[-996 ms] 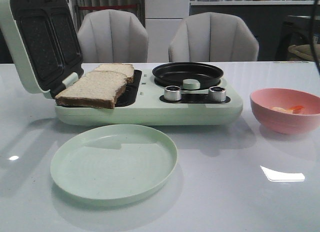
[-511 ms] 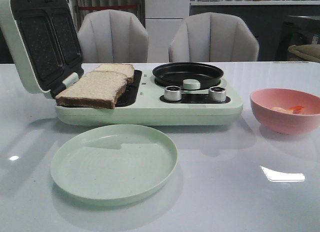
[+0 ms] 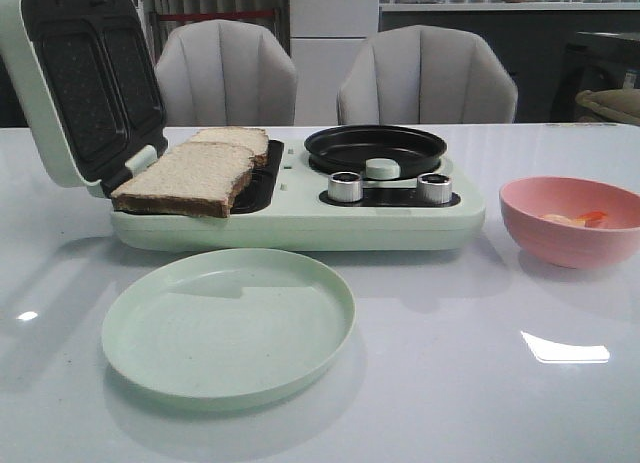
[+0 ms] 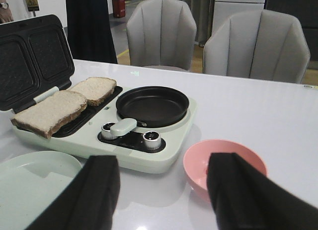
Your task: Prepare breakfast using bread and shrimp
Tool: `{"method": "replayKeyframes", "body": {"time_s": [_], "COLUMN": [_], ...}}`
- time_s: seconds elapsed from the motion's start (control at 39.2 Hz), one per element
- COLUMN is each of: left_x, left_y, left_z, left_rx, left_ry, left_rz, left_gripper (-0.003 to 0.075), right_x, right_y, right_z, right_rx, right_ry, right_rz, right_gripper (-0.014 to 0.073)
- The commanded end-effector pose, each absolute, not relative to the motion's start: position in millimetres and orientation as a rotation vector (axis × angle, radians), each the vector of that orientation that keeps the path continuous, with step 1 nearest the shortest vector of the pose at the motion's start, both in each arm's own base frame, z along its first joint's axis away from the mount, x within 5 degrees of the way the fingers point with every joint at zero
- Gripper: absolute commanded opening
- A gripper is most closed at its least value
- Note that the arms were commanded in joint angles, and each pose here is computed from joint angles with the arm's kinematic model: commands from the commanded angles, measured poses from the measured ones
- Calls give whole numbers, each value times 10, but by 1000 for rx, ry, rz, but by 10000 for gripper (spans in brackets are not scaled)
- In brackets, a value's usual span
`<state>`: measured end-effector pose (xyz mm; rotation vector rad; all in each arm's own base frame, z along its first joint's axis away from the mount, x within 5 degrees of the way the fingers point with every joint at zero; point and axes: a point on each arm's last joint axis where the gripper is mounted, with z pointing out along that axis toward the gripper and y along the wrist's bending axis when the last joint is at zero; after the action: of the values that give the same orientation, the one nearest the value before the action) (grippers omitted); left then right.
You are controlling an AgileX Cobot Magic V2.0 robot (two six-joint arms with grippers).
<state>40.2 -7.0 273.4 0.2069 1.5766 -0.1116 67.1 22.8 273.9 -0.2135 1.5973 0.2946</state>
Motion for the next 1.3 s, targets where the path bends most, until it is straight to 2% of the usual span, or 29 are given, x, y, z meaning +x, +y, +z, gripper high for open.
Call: {"method": "replayKeyframes", "body": {"time_s": [0.0,0.18,0.82,1.02,1.28], "left_x": [389,389,382,347,646], "left_y": [-77,-77,-77,-70,-141], "left_z": [2884,2884,2906,3201,3641], "left_rx": [193,193,191,182,189], "left_ry": [1485,1485,1474,1392,1453], "left_rz": [-140,-140,-144,-147,-146], "left_gripper": [492,492,492,492,492], "right_x": [590,556,557,557,557], "right_y": [193,187,189,189,189], "right_z": [2821,2734,2714,2714,2714], "right_rx": [-193,-201,-205,-205,-205], "right_ry": [1481,1512,1534,1534,1534], "right_rz": [294,294,294,294,294], "right_gripper": [491,491,491,491,491]}}
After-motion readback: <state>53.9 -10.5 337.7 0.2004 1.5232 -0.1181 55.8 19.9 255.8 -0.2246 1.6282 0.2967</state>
